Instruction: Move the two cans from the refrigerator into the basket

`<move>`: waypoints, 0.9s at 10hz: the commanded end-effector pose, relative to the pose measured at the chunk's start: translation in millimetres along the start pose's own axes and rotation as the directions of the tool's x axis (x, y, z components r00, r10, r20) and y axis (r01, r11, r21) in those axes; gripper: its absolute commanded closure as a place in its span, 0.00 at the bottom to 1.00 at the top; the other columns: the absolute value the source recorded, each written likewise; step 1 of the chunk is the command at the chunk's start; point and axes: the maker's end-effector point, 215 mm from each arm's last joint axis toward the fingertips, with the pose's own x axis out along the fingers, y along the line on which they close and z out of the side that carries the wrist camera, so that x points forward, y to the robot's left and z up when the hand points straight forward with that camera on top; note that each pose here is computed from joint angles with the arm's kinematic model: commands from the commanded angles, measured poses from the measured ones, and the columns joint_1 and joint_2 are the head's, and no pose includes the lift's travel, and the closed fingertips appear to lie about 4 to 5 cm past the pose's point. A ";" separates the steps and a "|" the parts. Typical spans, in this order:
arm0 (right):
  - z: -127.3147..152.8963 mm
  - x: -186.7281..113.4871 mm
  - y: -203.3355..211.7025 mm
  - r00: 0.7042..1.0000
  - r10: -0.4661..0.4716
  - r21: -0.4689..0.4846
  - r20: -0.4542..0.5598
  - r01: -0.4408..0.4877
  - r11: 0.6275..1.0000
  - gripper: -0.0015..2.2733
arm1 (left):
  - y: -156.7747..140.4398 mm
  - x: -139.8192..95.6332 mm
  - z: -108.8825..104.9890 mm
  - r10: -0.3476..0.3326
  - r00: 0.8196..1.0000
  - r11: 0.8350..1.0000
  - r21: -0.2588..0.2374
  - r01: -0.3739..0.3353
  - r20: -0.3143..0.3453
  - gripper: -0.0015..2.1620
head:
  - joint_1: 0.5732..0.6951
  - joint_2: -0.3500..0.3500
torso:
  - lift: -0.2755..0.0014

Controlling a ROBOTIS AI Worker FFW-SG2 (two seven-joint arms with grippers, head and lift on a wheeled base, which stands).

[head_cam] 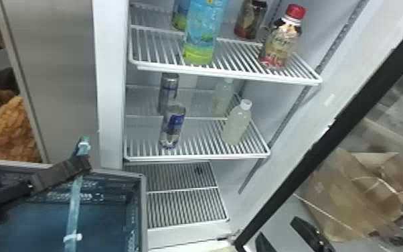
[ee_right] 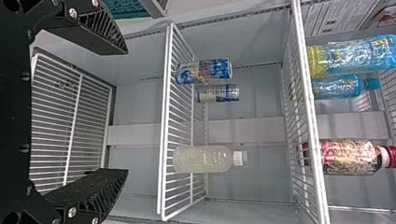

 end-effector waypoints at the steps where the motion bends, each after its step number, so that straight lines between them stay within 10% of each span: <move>1: -0.3 0.3 0.2 1.000 0.000 0.001 0.000 0.000 1.000 0.06 | -3.8 0.6 -1.8 -0.015 1.000 1.000 -0.008 0.015 0.001 0.56 | 1.00 0.00 | 0.20; 9: 16.5 26.0 3.6 0.998 0.022 -0.035 0.051 -0.020 0.999 0.06 | -5.9 1.5 -5.5 -0.023 1.000 0.999 -0.027 0.023 0.008 0.56 | 1.00 0.00 | 0.20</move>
